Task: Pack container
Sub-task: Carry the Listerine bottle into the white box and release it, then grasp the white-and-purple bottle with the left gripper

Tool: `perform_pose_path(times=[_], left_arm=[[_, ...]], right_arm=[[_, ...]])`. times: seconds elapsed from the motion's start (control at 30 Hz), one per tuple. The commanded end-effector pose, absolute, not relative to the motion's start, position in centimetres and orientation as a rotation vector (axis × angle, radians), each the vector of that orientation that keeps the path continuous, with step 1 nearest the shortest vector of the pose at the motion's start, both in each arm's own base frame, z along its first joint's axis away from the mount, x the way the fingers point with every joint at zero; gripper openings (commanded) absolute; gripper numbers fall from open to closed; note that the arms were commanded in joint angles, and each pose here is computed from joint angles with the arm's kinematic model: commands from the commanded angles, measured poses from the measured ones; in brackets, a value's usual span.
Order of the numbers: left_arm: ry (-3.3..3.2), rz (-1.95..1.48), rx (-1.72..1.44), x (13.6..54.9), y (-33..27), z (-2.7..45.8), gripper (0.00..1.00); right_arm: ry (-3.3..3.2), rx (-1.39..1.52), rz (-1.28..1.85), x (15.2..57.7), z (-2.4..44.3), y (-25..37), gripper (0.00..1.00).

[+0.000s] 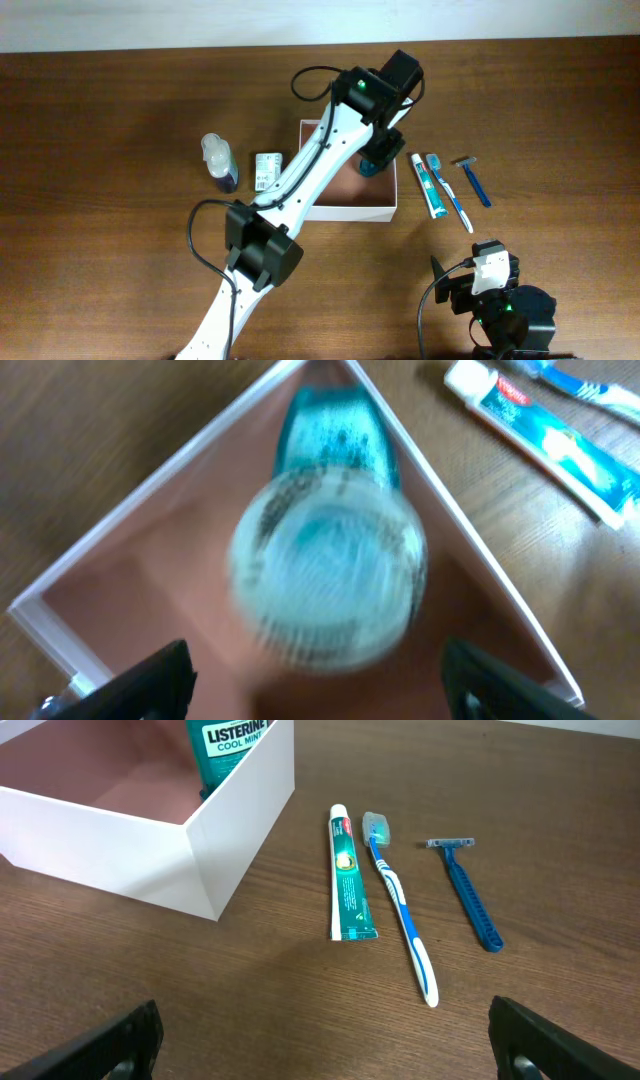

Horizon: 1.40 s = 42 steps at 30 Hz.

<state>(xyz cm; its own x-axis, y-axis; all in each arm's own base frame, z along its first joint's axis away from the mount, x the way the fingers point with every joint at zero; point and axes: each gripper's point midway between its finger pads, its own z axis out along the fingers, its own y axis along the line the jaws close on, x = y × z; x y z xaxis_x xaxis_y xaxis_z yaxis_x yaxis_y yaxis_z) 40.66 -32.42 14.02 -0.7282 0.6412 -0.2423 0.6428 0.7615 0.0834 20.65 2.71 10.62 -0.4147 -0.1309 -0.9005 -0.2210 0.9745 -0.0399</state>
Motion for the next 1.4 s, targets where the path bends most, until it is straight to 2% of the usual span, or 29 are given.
perform_pose_path(times=[0.0,0.27,0.47,0.6,0.8,0.97,1.17,1.33,1.37], left_arm=[[2.617,-0.029,0.967,40.2,-31.3,19.8,0.82],[2.513,0.005,0.801,39.9,-25.6,28.5,0.83],[2.564,0.100,0.511,41.0,-15.3,31.8,0.83],[2.722,0.090,0.288,41.6,-8.1,29.2,0.85],[2.945,-0.056,0.104,42.2,-3.5,21.7,0.87],[3.031,-0.051,0.099,42.2,-3.0,16.4,0.86],[3.039,-0.051,0.109,42.6,-3.4,13.4,0.85],[3.102,-0.062,0.113,41.9,-3.5,9.2,0.80],[3.116,-0.061,0.114,41.6,-3.5,8.6,0.74]], right_arm=[[2.000,-0.267,0.107,20.6,10.5,3.0,0.99],[2.000,-0.267,0.107,20.6,10.5,3.0,0.99],[2.000,-0.267,0.107,20.6,10.5,3.0,0.99],[2.000,-0.267,0.107,20.6,10.5,3.0,0.99],[2.000,-0.267,0.107,20.6,10.5,3.0,0.99],[2.000,-0.267,0.107,20.6,10.5,3.0,0.99],[2.000,-0.267,0.107,20.6,10.5,3.0,0.99],[2.000,-0.267,0.107,20.6,10.5,3.0,0.99],[2.000,-0.267,0.107,20.6,10.5,3.0,0.99]])
